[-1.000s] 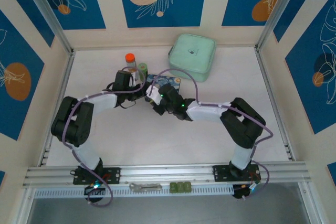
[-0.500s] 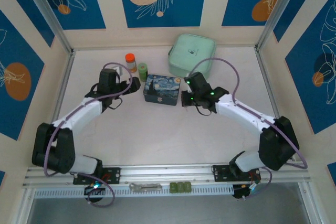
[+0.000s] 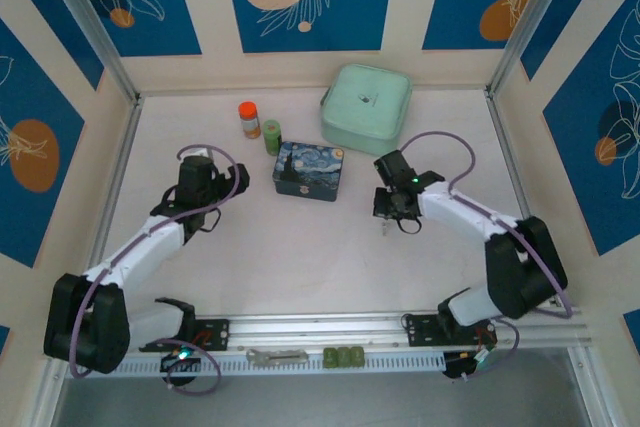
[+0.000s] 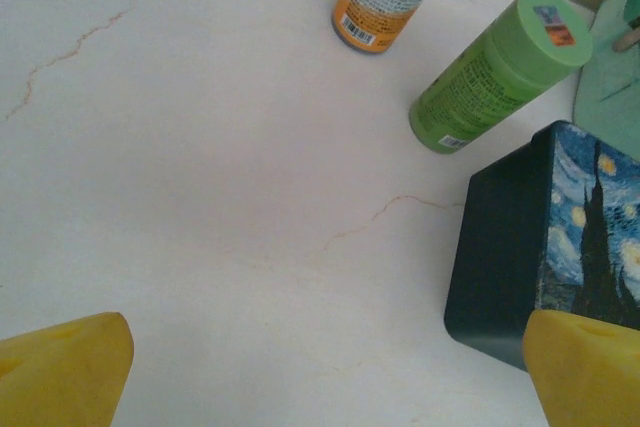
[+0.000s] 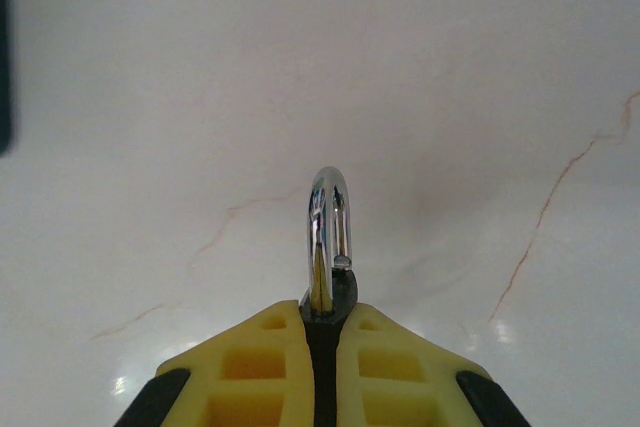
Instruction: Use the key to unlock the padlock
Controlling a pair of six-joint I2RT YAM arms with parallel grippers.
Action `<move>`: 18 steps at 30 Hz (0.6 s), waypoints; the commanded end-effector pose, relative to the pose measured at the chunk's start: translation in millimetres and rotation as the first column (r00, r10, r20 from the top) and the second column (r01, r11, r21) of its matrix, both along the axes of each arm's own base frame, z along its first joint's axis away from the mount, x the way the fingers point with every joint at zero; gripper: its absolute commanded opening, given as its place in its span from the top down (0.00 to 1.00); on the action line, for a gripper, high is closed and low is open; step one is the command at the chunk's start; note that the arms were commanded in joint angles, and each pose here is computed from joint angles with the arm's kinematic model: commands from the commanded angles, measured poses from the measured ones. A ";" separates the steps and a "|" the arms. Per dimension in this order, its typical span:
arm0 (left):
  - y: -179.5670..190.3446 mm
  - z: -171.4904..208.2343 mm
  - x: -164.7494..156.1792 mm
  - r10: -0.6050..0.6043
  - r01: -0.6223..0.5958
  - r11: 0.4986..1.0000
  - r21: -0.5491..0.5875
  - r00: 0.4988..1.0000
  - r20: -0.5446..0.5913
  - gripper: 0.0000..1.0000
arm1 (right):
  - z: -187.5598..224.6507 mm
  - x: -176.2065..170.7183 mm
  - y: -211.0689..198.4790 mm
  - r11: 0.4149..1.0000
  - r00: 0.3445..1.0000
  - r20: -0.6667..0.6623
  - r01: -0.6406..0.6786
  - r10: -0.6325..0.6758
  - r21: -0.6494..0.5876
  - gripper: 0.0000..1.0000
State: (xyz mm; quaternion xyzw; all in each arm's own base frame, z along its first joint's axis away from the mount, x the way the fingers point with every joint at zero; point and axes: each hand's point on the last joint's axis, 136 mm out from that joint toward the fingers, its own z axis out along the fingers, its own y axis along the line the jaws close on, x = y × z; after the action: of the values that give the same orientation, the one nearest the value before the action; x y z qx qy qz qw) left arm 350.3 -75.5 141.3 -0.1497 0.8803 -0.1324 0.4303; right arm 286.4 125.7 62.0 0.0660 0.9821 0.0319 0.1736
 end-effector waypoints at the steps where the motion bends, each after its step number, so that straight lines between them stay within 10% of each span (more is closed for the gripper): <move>1: 1.1 9.6 5.7 0.033 -0.031 0.998 -0.054 0.999 0.042 0.01 | -5.3 13.9 1.4 0.993 1.000 0.026 -0.006 0.009 -0.118 1.00; 11: -0.6 -1.6 -4.1 0.023 -0.022 0.997 -0.076 1.000 0.013 0.01 | -24.9 12.6 51.2 0.989 0.993 -0.005 -0.118 0.118 -0.087 0.97; 18: 8.2 5.7 -7.5 0.040 -0.039 0.999 -0.026 0.999 0.025 0.01 | 13.4 24.5 71.2 0.982 0.989 0.091 -0.129 0.117 0.136 0.49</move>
State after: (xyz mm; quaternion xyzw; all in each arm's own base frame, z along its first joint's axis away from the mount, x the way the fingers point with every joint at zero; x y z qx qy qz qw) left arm 344.8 -76.9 138.2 -0.1681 0.8738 -0.1527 0.4300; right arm 304.4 184.9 47.2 0.0075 0.9822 0.0435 0.1827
